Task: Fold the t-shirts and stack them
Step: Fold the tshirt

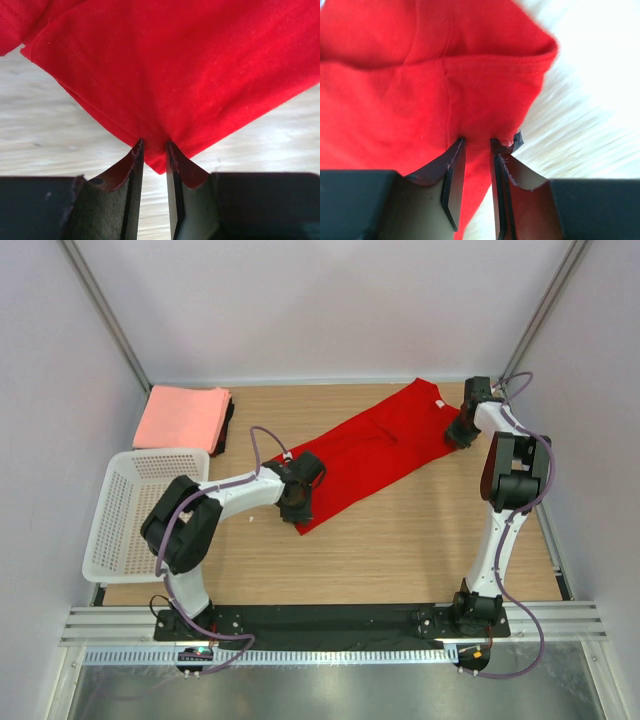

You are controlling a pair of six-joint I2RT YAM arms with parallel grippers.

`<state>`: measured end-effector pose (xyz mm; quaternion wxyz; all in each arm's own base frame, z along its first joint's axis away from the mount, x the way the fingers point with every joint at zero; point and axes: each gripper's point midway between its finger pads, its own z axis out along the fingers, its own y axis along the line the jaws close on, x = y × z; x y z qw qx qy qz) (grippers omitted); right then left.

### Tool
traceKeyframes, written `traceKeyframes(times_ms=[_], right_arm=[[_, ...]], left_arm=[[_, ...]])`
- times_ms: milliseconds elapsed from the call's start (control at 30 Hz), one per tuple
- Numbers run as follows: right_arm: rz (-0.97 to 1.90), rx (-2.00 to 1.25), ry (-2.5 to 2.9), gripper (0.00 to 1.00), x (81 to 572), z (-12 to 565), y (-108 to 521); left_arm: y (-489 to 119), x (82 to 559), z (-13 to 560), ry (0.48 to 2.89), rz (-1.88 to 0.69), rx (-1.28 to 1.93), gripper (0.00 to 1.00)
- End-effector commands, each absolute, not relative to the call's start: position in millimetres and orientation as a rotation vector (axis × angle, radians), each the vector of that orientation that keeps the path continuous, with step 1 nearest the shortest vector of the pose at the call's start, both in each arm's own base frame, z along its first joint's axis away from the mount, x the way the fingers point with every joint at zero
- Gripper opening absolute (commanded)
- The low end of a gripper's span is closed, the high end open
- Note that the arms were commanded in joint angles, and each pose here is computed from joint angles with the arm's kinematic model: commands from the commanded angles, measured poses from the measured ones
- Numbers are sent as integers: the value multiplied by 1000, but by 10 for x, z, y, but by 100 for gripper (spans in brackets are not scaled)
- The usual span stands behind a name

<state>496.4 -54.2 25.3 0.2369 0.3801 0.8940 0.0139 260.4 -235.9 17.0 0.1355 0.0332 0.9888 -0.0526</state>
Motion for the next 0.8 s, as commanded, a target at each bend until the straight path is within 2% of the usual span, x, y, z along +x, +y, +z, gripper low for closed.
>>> traceKeyframes(times_ms=[0,200,300,400,467,533,767], right_arm=[[-131,950,2419,33,5148,327,-887],[-165,837,2446,33,5307,249,-1146],[-92,744,2437,35,5462,366,-1117],[-55,732,2429,36,5480,527,-1071],[2,764,2392,37,5455,774,-998],[48,803,2364,37,5371,979,-899],[353,935,2277,36,5091,1261,-66]], left_arm=[[-2591,2377,143,2871,-273,43,25],[-2844,2035,114,2907,-349,20,24],[-3268,1747,459,2851,-538,111,25],[-3493,1653,841,2793,-675,137,29],[-3489,1710,1106,2722,-710,130,31],[-3334,1861,1254,2685,-620,121,34],[-2607,2570,1182,2623,-267,218,33]])
